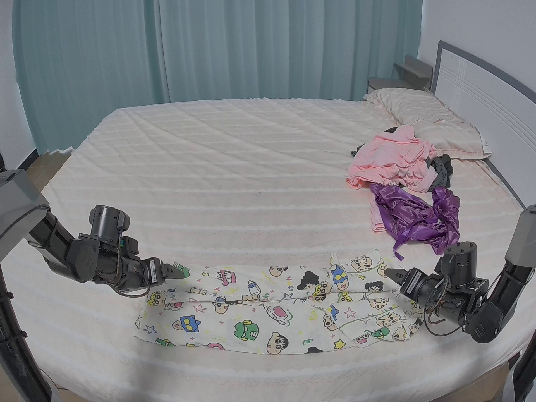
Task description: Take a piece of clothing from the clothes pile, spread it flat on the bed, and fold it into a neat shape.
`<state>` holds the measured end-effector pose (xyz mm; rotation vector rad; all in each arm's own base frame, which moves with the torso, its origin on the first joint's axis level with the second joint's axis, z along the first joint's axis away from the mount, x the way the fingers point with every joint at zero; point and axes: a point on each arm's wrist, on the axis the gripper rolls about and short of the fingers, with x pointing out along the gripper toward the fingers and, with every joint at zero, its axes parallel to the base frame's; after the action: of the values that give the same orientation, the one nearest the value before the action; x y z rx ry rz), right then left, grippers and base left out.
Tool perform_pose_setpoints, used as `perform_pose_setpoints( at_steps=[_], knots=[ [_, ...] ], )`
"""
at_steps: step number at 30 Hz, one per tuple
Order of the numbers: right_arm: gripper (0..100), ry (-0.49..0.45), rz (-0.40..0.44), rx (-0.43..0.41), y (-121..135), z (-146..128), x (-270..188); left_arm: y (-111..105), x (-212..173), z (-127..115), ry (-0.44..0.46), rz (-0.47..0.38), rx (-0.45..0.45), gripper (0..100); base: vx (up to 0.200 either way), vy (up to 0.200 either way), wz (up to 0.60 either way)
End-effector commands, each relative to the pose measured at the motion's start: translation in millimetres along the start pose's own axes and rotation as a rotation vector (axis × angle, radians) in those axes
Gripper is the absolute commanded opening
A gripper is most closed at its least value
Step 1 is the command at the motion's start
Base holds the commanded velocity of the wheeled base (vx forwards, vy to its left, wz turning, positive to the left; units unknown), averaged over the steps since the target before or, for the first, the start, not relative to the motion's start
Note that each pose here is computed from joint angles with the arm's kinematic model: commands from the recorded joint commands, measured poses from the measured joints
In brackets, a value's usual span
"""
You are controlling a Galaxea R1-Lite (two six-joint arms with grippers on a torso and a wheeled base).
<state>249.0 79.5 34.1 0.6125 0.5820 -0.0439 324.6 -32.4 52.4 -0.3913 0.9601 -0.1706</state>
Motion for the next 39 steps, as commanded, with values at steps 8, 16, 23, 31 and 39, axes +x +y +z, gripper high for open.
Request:
perform_pose_setpoints(
  at_steps=[8, 16, 23, 31, 39],
  knots=[
    [100, 0.002, 0.012, -0.006, 3, -1, -3, 11, 12, -4, 0.045, -0.016, 0.054, 100, 0.0, 0.0, 0.0],
    [100, 0.004, 0.012, -0.007, 3, -2, -3, 15, 19, -2, 0.049, -0.02, 0.045, 100, 0.0, 0.0, 0.0],
    [100, 0.011, 0.005, -0.006, 1, -3, -1, 20, 18, -4, 0.076, -0.091, 0.02, 0, 0.0, 0.0, 0.0],
    [100, -0.021, 0.035, -0.048, 9, 7, 3, 33, 14, -5, 0.078, -0.082, -0.018, 0, 0.0, 0.0, 0.0],
    [100, 0.007, 0.051, -0.194, 44, 21, 24, 38, -1, -2, 0.042, -0.072, -0.034, 0, 0.0, 0.0, 0.0]
  ],
)
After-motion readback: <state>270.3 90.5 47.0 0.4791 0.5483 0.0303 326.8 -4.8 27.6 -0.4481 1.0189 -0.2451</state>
